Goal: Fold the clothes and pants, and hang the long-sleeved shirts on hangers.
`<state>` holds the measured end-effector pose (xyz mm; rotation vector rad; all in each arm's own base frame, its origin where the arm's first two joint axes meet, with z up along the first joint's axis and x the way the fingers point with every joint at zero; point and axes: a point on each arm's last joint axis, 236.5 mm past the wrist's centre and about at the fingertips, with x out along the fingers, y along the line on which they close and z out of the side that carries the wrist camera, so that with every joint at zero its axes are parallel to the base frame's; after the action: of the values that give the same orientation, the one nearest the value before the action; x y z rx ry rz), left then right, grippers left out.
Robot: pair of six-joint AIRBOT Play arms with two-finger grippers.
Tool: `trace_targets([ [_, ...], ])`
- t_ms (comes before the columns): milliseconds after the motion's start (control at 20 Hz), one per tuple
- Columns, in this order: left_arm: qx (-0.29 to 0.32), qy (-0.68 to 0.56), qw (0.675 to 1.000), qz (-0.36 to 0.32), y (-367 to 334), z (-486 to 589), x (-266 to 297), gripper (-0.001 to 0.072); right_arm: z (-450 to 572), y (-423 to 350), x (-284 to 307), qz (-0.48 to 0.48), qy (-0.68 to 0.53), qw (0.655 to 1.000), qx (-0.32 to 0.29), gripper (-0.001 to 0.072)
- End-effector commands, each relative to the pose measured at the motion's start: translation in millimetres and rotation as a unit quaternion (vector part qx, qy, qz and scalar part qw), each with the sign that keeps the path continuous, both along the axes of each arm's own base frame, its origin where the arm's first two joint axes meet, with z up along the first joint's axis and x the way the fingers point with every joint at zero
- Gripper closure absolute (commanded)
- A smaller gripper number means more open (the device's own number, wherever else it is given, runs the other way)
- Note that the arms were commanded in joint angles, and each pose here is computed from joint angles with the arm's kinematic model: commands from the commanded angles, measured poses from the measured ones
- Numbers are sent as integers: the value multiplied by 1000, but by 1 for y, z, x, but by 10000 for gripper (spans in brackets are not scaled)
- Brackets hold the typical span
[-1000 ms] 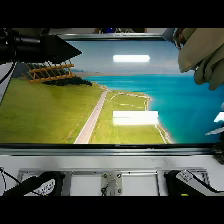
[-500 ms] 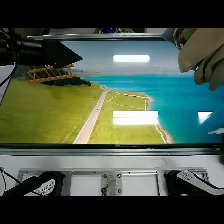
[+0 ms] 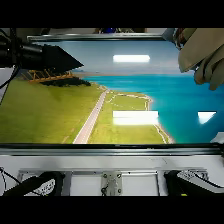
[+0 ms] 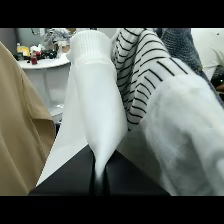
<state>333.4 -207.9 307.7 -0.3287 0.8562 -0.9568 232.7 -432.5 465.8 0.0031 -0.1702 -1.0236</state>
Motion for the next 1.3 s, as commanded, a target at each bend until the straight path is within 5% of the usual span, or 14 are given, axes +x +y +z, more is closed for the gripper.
trace_targets([
  [0,2,10,1000,-3,0,-2,-4,689,8,-5,-10,-9,-34,999,-1,695],
  [650,-3,20,1000,0,-1,-1,-5,688,-47,-15,-6,-10,29,996,85,695],
  [850,-3,19,1000,0,-1,-1,-5,689,-28,-2,-34,-54,62,995,57,695],
  [1100,-3,18,1000,0,-1,-1,-6,689,-49,15,-93,-150,96,975,131,695],
  [1250,-2,15,1000,-2,-1,-1,-6,688,-31,36,-124,-192,82,970,124,695],
])
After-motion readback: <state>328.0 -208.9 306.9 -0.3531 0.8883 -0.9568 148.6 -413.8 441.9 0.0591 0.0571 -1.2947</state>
